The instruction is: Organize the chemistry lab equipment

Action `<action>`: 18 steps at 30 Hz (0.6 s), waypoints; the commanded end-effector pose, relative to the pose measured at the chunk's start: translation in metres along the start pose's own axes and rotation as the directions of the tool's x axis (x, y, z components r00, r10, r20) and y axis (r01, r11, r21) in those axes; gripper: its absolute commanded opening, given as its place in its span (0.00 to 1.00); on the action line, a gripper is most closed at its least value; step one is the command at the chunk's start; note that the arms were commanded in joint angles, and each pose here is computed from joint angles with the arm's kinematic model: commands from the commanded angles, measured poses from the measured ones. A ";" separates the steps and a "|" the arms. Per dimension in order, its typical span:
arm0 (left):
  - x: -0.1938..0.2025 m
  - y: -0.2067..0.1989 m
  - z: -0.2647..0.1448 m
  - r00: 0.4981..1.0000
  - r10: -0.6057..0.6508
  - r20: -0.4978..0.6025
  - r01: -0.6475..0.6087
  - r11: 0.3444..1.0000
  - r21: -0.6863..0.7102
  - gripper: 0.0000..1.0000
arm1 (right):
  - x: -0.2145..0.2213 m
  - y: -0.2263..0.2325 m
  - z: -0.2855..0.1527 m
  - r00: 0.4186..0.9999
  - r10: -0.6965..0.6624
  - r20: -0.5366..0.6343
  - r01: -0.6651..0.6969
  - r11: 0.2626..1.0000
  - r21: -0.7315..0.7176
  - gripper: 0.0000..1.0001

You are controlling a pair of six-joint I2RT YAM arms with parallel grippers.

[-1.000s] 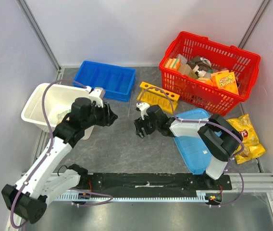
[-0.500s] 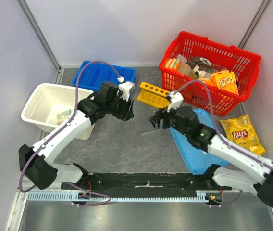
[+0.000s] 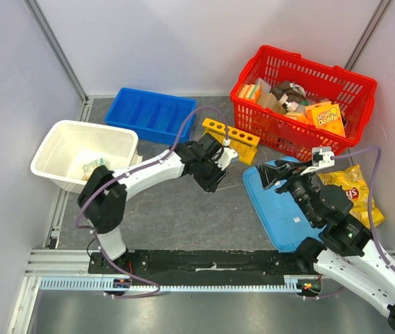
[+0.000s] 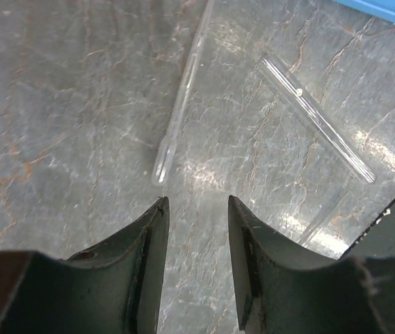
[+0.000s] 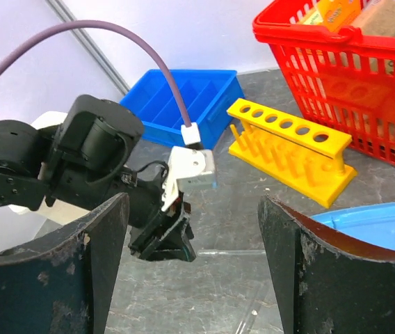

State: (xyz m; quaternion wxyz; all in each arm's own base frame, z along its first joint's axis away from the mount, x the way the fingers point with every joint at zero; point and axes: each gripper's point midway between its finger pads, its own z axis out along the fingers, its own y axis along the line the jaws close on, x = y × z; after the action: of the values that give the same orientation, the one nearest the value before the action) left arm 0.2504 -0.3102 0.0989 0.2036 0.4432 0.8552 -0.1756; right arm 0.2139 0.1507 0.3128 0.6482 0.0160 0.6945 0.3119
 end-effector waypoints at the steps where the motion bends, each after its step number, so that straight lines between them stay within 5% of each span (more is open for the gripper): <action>1: -0.019 0.001 0.017 0.995 0.097 0.011 -0.097 0.995 -0.024 0.45 | -0.011 -0.010 -0.007 1.000 -0.008 0.019 0.007 0.998 0.060 0.82; 18: 0.006 0.025 0.076 0.979 0.155 -0.129 -0.166 0.983 -0.076 0.38 | -0.019 -0.014 -0.017 0.999 -0.015 0.030 0.013 0.997 0.077 0.82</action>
State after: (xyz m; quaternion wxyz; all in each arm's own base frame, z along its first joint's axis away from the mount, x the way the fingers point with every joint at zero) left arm 0.2683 -0.3177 0.0215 0.1526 0.4942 0.8506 -0.0946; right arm 0.2079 0.1292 0.3074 0.6489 0.0332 0.7064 0.2809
